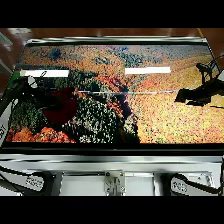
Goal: Fold the shirts.
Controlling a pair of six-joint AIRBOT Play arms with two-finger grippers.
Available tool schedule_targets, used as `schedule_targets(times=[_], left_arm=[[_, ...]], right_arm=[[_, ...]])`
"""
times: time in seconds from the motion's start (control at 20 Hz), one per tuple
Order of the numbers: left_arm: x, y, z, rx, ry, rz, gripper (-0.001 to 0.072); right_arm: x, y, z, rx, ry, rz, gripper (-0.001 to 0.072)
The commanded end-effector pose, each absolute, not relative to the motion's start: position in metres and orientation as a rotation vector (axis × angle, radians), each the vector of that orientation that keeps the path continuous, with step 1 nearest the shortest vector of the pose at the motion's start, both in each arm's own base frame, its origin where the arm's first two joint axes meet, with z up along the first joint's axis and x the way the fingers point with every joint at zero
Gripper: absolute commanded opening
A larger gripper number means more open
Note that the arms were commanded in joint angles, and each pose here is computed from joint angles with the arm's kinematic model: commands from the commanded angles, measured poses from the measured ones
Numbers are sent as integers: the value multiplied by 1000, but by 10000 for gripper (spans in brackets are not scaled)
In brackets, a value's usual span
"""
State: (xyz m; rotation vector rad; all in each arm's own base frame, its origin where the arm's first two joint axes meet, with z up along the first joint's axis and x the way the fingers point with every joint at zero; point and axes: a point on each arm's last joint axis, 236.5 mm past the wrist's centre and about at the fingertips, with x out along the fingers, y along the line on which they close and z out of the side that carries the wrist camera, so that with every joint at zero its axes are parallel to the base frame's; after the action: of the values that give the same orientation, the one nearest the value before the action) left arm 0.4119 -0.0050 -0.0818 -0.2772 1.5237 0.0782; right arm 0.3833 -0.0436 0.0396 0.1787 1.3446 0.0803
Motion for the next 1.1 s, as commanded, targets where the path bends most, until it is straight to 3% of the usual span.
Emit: schedule_targets(times=[0.0, 0.25, 0.4, 0.55, 0.75, 0.95, 1.05], left_arm=[[425, -25, -65, -325, 1471, -18, 38], [462, -88, 121, -281, 1036, -263, 37], [429, -148, 262, -223, 698, -416, 37], [378, -212, 335, -261, 514, -580, 37], [338, -310, 302, -219, 611, -789, 37], [319, -400, 173, -143, 876, -863, 38], [319, -437, 109, -185, 998, -833, 39]], right_arm=[[383, -37, 41, 208, 1346, 94, 703], [373, -23, 44, 211, 1378, 173, 702], [361, -26, 73, 136, 1370, 202, 702], [381, -20, 146, 121, 1127, 186, 702], [374, -20, 237, 71, 851, 133, 702], [339, -30, 232, 23, 944, 84, 702], [338, -39, 224, 18, 979, 50, 702]])
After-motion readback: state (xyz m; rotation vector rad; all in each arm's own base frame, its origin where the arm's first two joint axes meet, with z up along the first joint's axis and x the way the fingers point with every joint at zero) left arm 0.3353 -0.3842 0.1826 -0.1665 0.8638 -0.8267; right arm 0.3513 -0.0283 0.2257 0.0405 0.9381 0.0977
